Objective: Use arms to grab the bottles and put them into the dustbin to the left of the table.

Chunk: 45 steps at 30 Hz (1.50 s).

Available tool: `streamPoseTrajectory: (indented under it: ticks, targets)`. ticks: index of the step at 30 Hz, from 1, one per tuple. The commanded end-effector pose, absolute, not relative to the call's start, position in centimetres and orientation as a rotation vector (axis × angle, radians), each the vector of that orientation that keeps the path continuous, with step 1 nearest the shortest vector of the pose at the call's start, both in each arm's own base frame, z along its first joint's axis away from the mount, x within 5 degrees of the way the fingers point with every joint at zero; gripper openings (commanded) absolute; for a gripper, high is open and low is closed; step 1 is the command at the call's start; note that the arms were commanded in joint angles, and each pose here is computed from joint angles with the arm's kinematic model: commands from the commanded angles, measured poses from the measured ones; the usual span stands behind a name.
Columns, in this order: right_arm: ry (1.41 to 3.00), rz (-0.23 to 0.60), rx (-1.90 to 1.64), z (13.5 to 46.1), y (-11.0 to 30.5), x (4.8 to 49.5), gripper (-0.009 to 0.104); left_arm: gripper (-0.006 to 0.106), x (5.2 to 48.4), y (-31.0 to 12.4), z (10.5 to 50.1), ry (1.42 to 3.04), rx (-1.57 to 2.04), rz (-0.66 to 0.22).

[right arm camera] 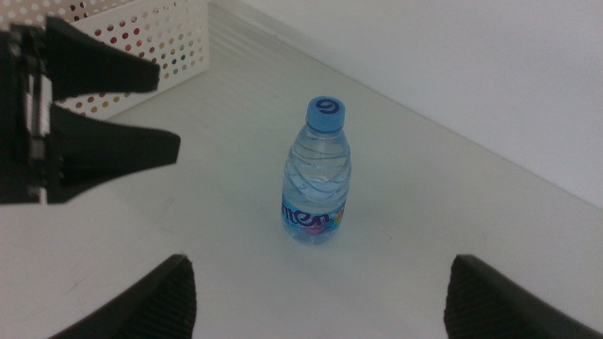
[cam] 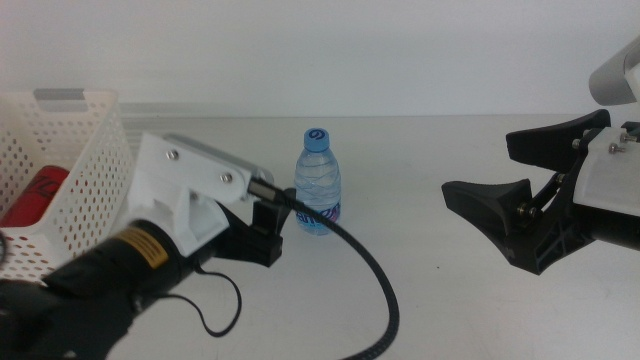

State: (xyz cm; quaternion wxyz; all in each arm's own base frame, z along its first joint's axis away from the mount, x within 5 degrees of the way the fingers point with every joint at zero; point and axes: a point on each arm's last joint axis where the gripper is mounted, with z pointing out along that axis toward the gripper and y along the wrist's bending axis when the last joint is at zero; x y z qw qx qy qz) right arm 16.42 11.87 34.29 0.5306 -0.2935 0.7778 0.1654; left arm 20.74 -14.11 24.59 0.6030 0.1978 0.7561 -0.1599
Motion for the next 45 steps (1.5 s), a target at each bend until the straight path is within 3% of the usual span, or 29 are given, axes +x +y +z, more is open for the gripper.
streamPoseTrajectory:
  ticks: [1,13,29,36,45]
  targets:
    - [1.760,0.400,-0.671,35.9,11.8,16.3,0.075,0.090,21.1,-14.3,25.5,1.610,0.390,-0.408]
    - [1.760,0.400,-0.671,35.9,11.8,16.3,0.075,0.090,21.6,-15.8,22.6,1.549,0.434,-0.515]
    - [1.760,0.400,-0.671,35.9,11.8,16.3,0.075,0.090,25.2,-16.6,21.2,1.555,0.396,-0.501]
    - [1.760,0.400,-0.671,35.9,11.8,16.3,0.075,0.090,27.7,-16.4,20.7,1.559,0.463,-0.595]
    - [1.760,0.400,-0.671,35.9,11.8,16.3,0.075,0.090,30.1,-17.4,18.9,1.585,0.457,-0.597]
